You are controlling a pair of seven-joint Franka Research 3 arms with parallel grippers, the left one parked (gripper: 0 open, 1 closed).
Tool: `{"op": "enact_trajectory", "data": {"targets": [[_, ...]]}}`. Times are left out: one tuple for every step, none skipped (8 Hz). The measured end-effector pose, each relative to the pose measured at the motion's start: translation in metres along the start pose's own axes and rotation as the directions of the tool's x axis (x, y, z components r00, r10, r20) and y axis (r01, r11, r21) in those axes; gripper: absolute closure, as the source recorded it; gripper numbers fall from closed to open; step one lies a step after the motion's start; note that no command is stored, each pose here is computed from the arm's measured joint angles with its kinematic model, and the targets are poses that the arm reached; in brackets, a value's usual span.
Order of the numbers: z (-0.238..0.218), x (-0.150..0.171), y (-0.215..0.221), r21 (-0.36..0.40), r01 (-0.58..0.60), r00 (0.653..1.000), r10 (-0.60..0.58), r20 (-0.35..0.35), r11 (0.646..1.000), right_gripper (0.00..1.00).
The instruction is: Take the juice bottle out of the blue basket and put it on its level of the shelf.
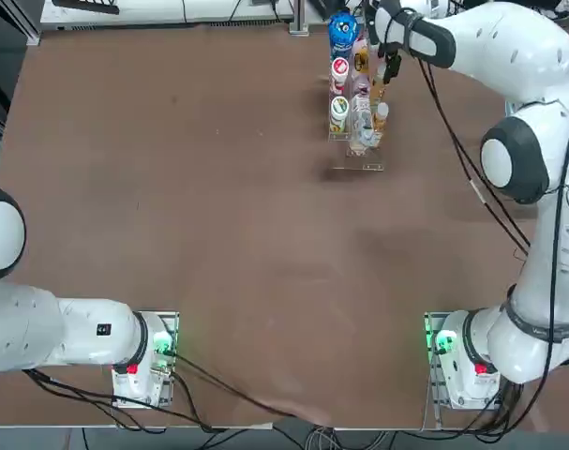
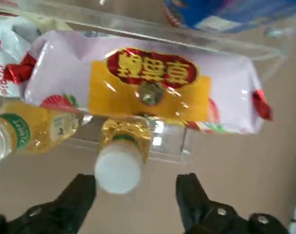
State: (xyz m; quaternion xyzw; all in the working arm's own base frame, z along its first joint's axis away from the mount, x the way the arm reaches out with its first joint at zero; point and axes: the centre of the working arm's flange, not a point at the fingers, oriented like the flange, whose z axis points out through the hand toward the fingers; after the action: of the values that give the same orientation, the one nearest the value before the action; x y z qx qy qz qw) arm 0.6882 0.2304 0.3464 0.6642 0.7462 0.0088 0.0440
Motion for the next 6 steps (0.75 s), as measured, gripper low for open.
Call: {"op": "enact_trajectory", "data": {"targets": [[-0.007, -0.005, 0.003, -0.01, -0.007, 1.0, 0.007, -0.001, 1.0, 0.0], [-0.014, -0.013, 0.005, -0.008, -0.019, 1.0, 0.019, 0.001, 1.0, 0.0], [-0.025, -0.026, 0.007, 0.003, -0.04, 0.999, 0.04, 0.0, 0.999, 0.0], [-0.044, -0.044, 0.009, 0.016, -0.073, 0.997, 0.073, -0.011, 0.997, 0.0], [-0.067, -0.065, 0.011, 0.023, -0.108, 0.994, 0.108, -0.026, 0.994, 0.0], [-0.09, -0.086, 0.011, 0.018, -0.149, 0.988, 0.15, -0.049, 0.989, 0.0]]}}
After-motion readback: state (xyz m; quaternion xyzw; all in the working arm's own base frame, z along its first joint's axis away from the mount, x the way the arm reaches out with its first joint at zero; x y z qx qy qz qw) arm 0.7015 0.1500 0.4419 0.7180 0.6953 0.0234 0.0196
